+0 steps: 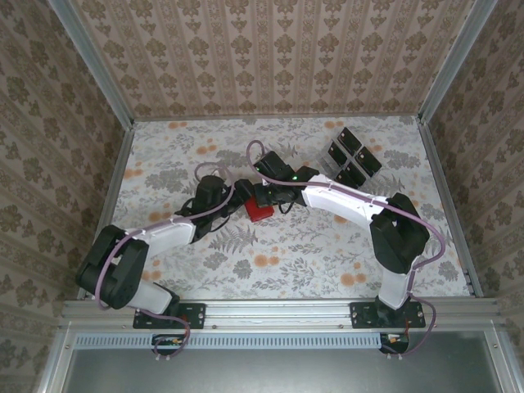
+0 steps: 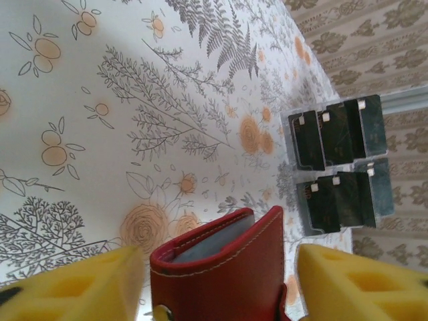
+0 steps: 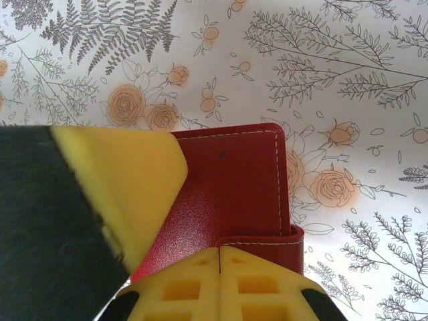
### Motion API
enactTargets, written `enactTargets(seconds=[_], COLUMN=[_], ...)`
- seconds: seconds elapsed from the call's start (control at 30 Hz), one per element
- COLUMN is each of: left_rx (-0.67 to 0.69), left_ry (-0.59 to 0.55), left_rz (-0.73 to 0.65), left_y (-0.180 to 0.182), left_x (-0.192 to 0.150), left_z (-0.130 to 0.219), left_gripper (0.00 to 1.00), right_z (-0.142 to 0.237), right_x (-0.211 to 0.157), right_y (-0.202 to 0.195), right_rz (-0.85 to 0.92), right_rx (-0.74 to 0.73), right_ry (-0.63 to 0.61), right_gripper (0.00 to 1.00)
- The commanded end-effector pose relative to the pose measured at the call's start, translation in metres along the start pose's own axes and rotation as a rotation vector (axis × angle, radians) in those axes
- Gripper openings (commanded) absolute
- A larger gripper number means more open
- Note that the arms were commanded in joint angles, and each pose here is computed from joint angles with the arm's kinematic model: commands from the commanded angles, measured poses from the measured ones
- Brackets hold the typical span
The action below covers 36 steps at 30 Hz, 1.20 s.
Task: Put the credit cards into the card holder
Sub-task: Open the button on the card holder.
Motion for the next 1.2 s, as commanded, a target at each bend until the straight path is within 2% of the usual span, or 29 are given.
enactTargets(seconds=[0.0, 0.23, 0.43, 0.6, 0.63, 0.67, 0.7, 0.77, 1.17], left_rx=[-0.031, -0.048, -0.063, -0.097, -0.110, -0.121, -0.130, -0.154, -0.196], left_ry=[-0.039, -0.071, -0.102, -0.108, -0.107, -0.106, -0.106, -0.104, -0.103], left_rz=[0.024, -0.008, -0.087, -0.134, -0.144, -0.153, -0.160, -0.176, -0.192], left_y=[0.000, -0.005, -0.008, -0.013, -0.015, -0.017, -0.019, -0.023, -0.033], left_x=[-0.002, 0.003, 0.010, 0.012, 0.012, 0.013, 0.013, 0.014, 0.017], left_z=[-0.004, -0.002, 0.007, 0.010, 0.010, 0.010, 0.010, 0.011, 0.014], left_gripper=[0.50, 0.00, 0.00, 0.00, 0.00, 0.00, 0.00, 0.00, 0.00], right_z=[0.018, 0.018, 0.019, 0.020, 0.020, 0.021, 0.020, 0.022, 0.016], right_x=[0.009, 0.004, -0.001, -0.001, -0.002, -0.001, -0.002, -0.002, -0.007], right_y=[0.006, -0.007, -0.045, -0.047, -0.046, -0.045, -0.045, -0.046, -0.051], right_rz=[-0.024, -0.028, -0.113, -0.133, -0.139, -0.142, -0.151, -0.169, -0.206], right_rx=[0.052, 0.020, -0.018, 0.040, 0.049, 0.062, 0.069, 0.091, 0.104], right_ry=[-0.042, -0.041, -0.055, -0.044, -0.042, -0.046, -0.045, -0.056, -0.040], right_gripper=[0.00, 0.00, 0.00, 0.00, 0.05, 0.23, 0.34, 0.43, 0.47])
Point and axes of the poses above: each hand's point on the last joint's axis, 136 mm out from that joint toward the fingers, its own z axis back along the fingers, its own y axis along the line the jaws close on, x = y × z, the point moved 8 cm from there along z, back along the fingers, and after that the axes turned 4 degrees about -z, right-handed, at the moved point
